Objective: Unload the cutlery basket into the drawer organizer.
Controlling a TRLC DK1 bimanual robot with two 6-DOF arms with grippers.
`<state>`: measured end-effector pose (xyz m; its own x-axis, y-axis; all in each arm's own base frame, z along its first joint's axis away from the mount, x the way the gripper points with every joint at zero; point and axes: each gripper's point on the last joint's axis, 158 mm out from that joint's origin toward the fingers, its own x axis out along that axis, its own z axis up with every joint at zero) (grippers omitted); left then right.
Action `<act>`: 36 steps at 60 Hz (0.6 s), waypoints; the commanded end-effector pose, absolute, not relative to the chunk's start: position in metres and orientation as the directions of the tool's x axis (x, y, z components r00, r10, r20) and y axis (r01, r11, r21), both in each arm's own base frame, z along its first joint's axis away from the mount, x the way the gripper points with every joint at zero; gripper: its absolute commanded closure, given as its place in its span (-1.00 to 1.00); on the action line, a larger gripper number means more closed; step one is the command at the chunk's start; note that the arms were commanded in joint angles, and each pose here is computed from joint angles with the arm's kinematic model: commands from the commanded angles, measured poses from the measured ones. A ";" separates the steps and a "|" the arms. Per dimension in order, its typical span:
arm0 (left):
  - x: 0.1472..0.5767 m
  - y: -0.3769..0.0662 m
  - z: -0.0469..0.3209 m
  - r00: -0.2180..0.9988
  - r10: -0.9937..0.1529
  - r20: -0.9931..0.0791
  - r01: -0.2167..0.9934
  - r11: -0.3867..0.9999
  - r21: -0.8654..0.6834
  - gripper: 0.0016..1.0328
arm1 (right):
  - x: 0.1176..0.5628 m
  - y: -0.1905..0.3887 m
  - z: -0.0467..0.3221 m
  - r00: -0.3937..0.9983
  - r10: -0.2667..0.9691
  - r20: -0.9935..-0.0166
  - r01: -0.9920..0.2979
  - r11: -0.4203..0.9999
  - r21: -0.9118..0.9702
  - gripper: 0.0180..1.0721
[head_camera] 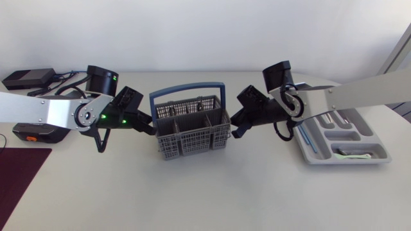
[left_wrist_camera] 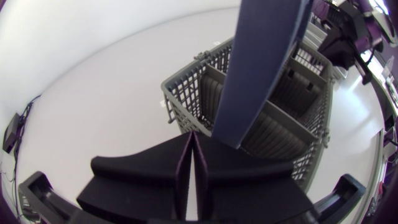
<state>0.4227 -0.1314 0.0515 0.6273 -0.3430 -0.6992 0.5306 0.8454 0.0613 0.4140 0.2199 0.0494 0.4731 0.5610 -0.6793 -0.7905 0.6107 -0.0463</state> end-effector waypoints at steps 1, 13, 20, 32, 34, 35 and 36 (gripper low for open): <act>0.435 -0.129 0.056 0.636 -0.370 -0.677 0.533 0.845 0.039 0.93 | 0.386 0.235 0.048 0.441 0.580 -0.685 -0.819 0.572 -0.043 0.86; 0.433 -0.126 0.052 0.615 -0.407 -0.676 0.550 0.835 -0.003 0.93 | 0.358 0.238 0.053 0.438 0.578 -0.688 -0.829 0.556 -0.060 0.86; 0.431 -0.133 0.054 0.608 -0.425 -0.671 0.567 0.824 -0.008 0.93 | 0.355 0.232 0.058 0.461 0.564 -0.685 -0.817 0.571 -0.079 0.86; 0.430 -0.159 0.060 0.587 -0.459 -0.666 0.613 0.790 -0.004 0.93 | 0.353 0.221 0.060 0.478 0.552 -0.683 -0.805 0.586 -0.090 0.86; 0.431 -0.163 0.062 0.586 -0.464 -0.664 0.619 0.785 -0.003 0.93 | 0.353 0.220 0.060 0.480 0.551 -0.682 -0.805 0.587 -0.092 0.86; 0.430 -0.166 0.063 0.582 -0.469 -0.664 0.625 0.781 -0.003 0.93 | 0.353 0.219 0.060 0.480 0.550 -0.683 -0.804 0.587 -0.092 0.86; 0.431 -0.169 0.064 0.581 -0.471 -0.663 0.628 0.778 -0.002 0.93 | 0.353 0.218 0.059 0.480 0.549 -0.684 -0.804 0.588 -0.092 0.86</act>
